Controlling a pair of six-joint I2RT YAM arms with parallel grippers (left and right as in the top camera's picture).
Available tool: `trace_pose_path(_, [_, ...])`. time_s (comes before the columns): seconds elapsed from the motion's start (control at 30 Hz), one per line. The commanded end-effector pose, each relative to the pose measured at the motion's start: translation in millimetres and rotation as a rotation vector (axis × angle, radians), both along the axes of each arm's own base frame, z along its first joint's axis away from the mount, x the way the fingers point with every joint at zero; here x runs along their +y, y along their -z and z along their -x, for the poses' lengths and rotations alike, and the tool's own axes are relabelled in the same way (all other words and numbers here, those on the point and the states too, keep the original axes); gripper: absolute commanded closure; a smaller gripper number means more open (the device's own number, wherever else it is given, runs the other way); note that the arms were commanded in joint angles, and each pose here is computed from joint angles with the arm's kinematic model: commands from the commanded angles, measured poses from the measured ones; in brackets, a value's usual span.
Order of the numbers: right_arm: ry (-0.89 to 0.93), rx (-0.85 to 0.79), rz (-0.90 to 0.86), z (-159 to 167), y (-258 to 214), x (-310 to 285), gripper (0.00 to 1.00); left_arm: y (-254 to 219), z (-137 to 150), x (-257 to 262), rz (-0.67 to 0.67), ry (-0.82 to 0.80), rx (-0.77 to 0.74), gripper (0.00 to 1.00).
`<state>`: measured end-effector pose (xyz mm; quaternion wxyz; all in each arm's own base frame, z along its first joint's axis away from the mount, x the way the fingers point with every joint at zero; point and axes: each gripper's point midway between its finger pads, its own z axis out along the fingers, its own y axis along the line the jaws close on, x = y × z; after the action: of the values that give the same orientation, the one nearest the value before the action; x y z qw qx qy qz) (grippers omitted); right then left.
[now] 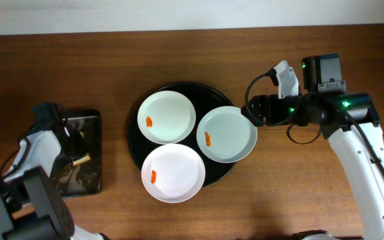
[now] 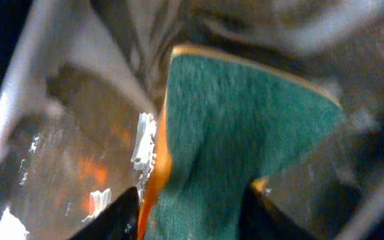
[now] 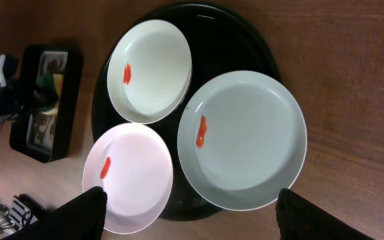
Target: Clean dirty plates on tray and stack at the side
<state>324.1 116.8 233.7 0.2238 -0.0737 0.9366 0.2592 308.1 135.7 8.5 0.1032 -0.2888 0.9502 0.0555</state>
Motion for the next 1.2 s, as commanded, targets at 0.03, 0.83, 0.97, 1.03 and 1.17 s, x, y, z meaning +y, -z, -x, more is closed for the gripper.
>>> trace_pose_path(0.03, [-0.001,-0.022,-0.002,-3,-8,2,0.18,25,2,0,0.017,0.003,0.04,1.0])
trace_pose_path(0.83, [0.0,-0.019,-0.002,-3,-7,1,0.18,-40,-17,-10,0.091,0.109,0.018,0.3])
trace_pose_path(0.97, [0.0,-0.019,-0.002,-3,-7,1,0.18,-3,3,-2,0.02,0.041,0.04,0.48])
trace_pose_path(1.03, [0.0,-0.019,-0.002,-3,-7,1,0.18,10,8,-4,0.016,0.042,0.032,0.6])
trace_pose_path(1.17, [0.0,-0.019,-0.002,-2,-7,1,0.18,19,9,-8,0.026,0.047,0.008,0.99])
